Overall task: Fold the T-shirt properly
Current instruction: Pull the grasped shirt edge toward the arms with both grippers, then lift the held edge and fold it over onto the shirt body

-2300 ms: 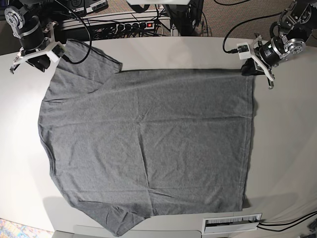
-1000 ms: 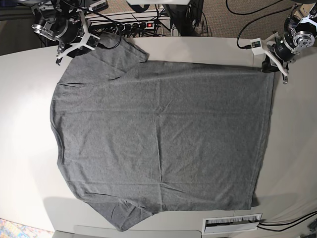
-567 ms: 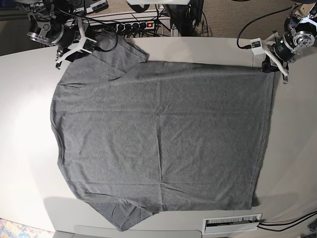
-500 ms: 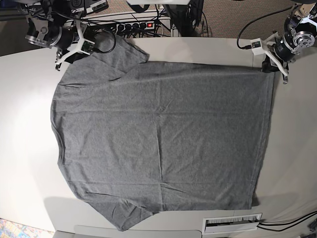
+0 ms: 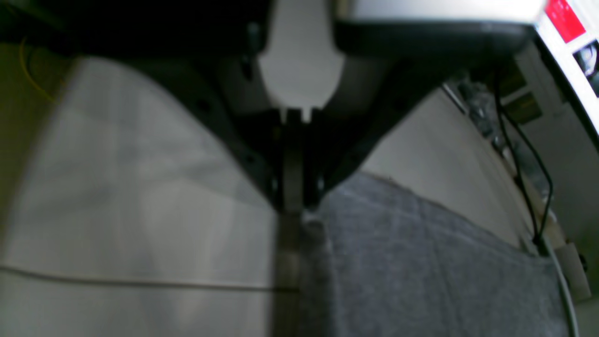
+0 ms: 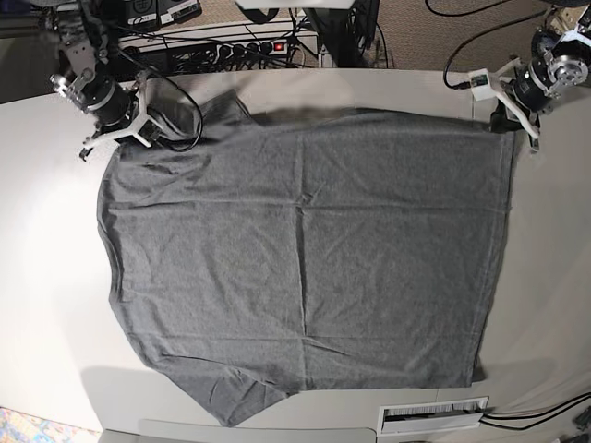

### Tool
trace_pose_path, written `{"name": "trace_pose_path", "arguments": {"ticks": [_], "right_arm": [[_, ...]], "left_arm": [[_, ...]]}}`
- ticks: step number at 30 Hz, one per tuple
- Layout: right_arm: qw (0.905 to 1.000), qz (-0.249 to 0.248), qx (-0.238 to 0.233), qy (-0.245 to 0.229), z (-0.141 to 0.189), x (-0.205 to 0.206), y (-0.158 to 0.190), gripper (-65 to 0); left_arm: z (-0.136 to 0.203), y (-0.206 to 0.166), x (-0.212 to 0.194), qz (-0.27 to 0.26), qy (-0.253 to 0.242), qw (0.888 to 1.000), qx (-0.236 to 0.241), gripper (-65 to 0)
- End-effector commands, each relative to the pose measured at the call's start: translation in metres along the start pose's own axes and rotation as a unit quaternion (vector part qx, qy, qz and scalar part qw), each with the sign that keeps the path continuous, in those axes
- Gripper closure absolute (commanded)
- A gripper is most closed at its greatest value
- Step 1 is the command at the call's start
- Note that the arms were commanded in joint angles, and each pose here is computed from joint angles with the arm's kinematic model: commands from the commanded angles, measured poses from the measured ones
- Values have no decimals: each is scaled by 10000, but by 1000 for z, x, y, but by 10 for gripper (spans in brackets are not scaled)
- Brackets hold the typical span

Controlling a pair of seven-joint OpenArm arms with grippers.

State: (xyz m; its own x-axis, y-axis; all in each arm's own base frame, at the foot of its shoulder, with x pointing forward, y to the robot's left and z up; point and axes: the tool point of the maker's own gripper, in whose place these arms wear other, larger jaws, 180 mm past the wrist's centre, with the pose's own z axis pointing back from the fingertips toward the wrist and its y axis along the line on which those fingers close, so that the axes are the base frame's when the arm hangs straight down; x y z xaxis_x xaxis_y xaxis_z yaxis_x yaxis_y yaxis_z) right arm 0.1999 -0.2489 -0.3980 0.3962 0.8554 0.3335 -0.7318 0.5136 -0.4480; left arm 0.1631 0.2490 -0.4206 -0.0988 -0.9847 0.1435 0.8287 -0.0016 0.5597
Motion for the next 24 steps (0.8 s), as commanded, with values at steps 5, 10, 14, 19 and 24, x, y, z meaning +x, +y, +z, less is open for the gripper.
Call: {"name": "trace_pose_path", "arguments": {"ticks": [5,10,14,19,24], "right_arm": [[9996,119,190,142,2,-5,1,0],[9986,-128,327,387,6,-8,6,0],[9980,-97,356,508,17,0,8,0],[9981,108,507,345,35,13,28,0],[9973,180,565,426,52,11,38,0]], "left_arm": [[4,-30,-5,-29,63,9978,-665,0],[4,-31,-6,-29,77,9977,-676,0],[5,-32,-8,-32,139,9975,-686,0],[11,-46,-14,-238,299,9957,-849,0],[22,-61,-12,-509,396,9949,-772,0]]}}
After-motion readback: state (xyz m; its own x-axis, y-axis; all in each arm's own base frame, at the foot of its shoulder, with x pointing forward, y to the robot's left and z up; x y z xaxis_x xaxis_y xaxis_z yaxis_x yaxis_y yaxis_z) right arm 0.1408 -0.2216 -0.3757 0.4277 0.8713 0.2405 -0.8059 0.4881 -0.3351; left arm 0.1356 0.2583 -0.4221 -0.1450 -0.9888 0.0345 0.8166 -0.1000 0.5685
